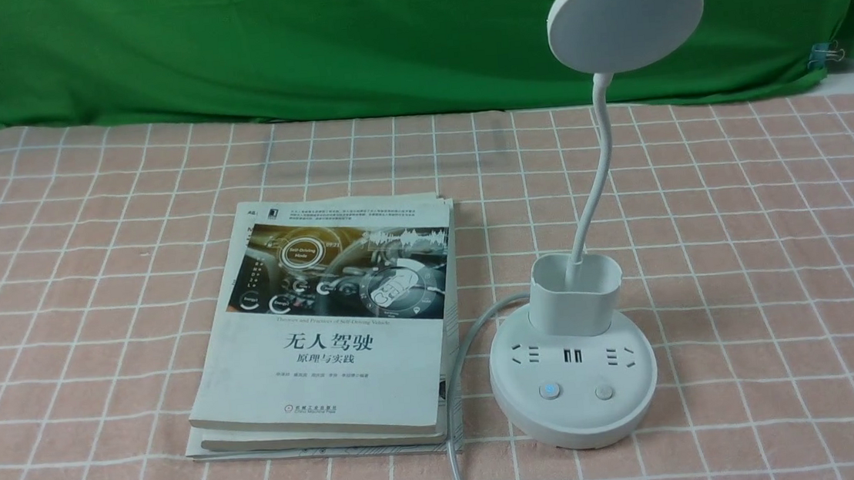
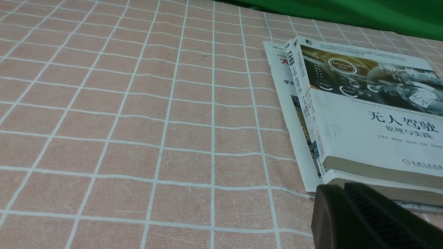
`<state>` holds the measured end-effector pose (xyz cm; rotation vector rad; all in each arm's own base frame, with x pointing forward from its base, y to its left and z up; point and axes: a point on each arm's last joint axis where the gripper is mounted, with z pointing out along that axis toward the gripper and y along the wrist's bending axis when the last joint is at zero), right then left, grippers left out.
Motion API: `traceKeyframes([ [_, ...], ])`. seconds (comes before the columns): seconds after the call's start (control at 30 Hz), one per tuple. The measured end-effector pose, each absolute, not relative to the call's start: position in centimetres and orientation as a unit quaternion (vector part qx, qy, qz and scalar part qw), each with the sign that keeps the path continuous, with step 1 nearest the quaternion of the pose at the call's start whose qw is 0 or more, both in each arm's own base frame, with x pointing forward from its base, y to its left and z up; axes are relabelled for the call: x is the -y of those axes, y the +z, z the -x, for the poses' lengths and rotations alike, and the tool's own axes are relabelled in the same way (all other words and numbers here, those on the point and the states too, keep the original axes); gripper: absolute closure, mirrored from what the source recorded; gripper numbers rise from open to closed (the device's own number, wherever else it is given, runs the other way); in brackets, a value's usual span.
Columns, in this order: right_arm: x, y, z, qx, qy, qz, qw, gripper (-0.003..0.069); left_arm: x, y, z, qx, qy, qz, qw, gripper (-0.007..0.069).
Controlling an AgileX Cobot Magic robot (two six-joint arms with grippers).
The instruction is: Turn off the table lamp on the pink coffee tablecloth by hand.
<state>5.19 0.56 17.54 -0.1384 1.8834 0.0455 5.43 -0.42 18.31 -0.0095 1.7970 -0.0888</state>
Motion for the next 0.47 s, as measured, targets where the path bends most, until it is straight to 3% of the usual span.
traceKeyframes([
  [0.47, -0.56, 17.54, -5.19, -0.808, 0.019, 0.059, 0.586, 0.0472, 0.42, 18.31, -5.43, -0.782, -0.039, 0.004, 0.622, 0.0619],
])
